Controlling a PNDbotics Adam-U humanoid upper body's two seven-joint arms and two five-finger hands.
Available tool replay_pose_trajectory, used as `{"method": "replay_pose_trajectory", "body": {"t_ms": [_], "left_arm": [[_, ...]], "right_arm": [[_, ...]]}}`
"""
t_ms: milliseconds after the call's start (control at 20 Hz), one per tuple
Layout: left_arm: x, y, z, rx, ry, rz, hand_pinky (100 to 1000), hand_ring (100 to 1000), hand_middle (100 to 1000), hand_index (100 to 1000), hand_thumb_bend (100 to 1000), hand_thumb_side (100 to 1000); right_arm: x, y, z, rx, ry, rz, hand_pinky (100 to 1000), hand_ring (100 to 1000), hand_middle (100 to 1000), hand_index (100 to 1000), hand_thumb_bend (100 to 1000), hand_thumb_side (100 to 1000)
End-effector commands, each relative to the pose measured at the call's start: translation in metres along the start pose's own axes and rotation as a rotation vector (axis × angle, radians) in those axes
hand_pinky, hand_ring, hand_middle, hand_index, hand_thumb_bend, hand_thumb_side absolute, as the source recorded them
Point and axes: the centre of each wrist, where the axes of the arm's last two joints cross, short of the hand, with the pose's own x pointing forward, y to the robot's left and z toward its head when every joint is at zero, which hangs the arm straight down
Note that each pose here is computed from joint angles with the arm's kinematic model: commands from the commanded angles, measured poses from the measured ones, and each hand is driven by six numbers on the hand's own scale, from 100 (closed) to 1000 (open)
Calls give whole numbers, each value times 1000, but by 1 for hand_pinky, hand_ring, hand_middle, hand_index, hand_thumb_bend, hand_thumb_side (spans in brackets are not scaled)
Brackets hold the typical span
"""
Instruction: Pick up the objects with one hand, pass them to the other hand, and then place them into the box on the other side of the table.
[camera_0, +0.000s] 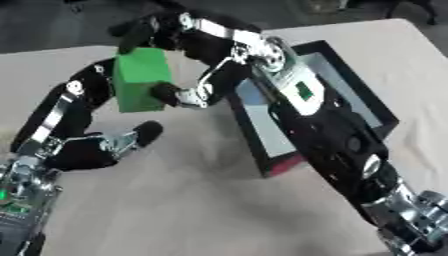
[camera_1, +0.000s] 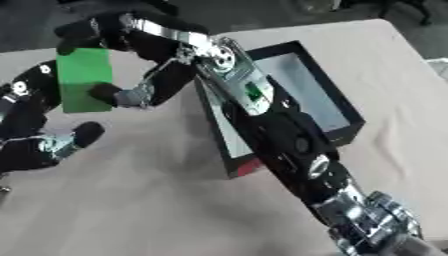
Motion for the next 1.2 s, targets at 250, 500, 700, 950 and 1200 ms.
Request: {"method": "replay_pose_trajectory", "body": {"t_ms": [250, 500, 700, 950, 1200], "left_arm": [[-4, 9, 3, 12, 54, -56, 827, 693, 716, 893, 670, 382], [-10, 16, 8, 82, 105, -74, 822, 681, 703, 872, 643, 386], [-13, 26, 17, 143, 136, -80, 819, 666, 686, 836, 533, 388], [-17, 41, 33, 217, 188, -95, 825, 666, 686, 825, 485, 372], [-16, 49, 41, 259, 202, -110, 825, 666, 685, 823, 484, 371]], "right_arm": [[15, -13, -2, -15, -27, 28, 921, 1000, 416, 733, 201, 100], [23, -21, 2, -55, -34, 18, 921, 1000, 416, 720, 202, 100], [29, -29, 10, -103, -21, 8, 923, 1000, 418, 716, 197, 100], [34, -40, 32, -171, 37, 7, 933, 1000, 423, 722, 184, 100], [38, -45, 45, -208, 66, 14, 933, 1000, 423, 722, 184, 100]]}}
